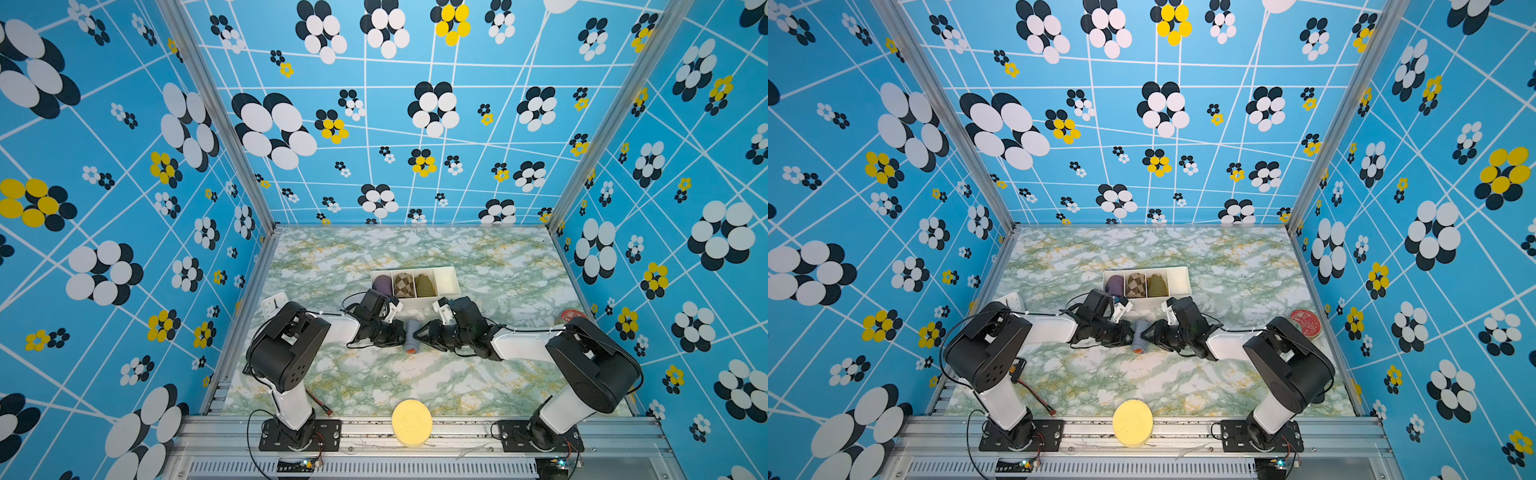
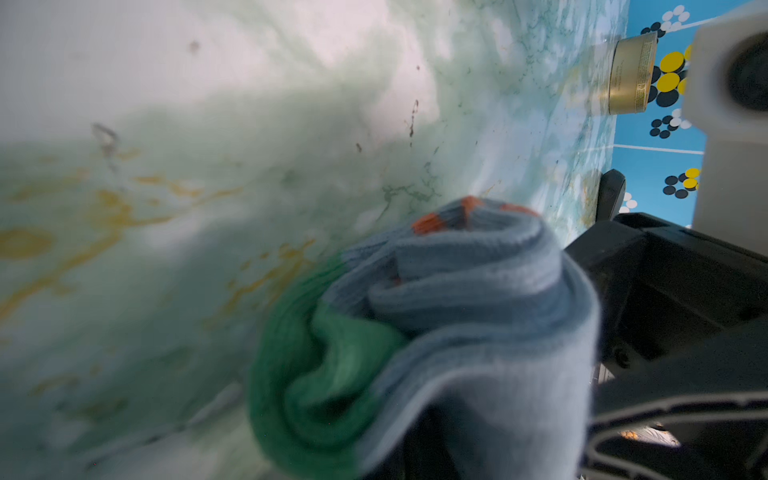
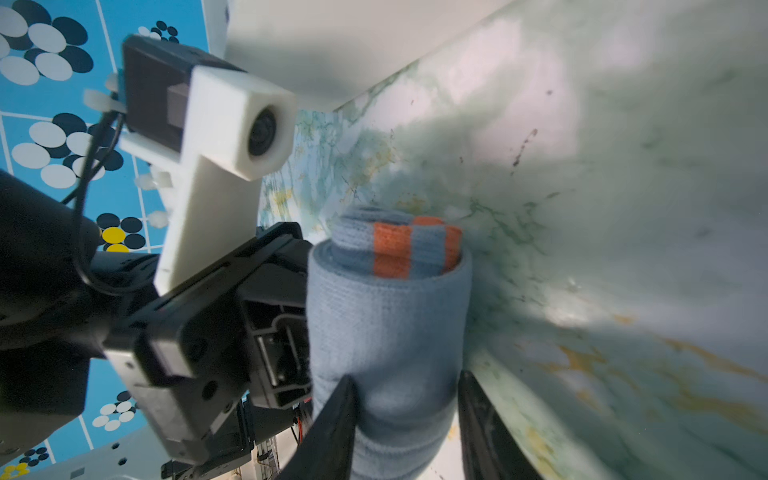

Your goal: Roll the socks

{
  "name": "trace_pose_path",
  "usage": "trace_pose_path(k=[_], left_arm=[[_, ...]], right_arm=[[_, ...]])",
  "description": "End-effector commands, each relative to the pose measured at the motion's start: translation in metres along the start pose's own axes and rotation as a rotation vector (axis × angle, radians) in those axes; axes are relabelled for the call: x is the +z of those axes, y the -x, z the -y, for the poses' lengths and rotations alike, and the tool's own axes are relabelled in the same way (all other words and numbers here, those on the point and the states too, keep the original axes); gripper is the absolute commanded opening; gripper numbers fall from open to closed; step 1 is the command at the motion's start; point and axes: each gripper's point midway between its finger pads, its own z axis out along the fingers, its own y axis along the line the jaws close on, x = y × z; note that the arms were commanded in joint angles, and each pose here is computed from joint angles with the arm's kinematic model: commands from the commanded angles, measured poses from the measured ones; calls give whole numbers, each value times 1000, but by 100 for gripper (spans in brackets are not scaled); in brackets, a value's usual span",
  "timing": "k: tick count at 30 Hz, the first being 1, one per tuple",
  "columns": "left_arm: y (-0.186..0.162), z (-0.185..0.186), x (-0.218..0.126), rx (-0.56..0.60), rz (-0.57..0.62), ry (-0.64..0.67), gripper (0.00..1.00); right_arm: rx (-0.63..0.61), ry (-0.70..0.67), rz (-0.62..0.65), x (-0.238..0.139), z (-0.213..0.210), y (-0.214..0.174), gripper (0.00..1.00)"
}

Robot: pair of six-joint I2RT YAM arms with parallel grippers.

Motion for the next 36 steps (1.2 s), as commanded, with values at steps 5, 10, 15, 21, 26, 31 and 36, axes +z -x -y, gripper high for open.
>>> trace_pose_path(k=[5,10,15,21,26,31,36], left_arm=[[-54,-66,8,-142,-139,250,7],[-54,-67,9,-141,-137,249,7],[-54,-67,9,-140,-136,248,7],[-51,-64,9,-136,-132,241,7],[-52,-64,10,-137,-132,242,7],[-53,-66,12,-140,-140,244,7],[-52,-66,12,-139,-141,244,7]], right_arm=[[-13,-1,-45,12,-5,-7,42],[-3,-70,-73,15,10,-14,42],[2,-86,-111,20,14,-21,42],[-30,-148,-177,25,20,-32,38],[-34,-182,-196,27,26,-36,26],[-44,-208,-214,29,30,-40,14],[-35,-294,-217,25,47,-42,0]])
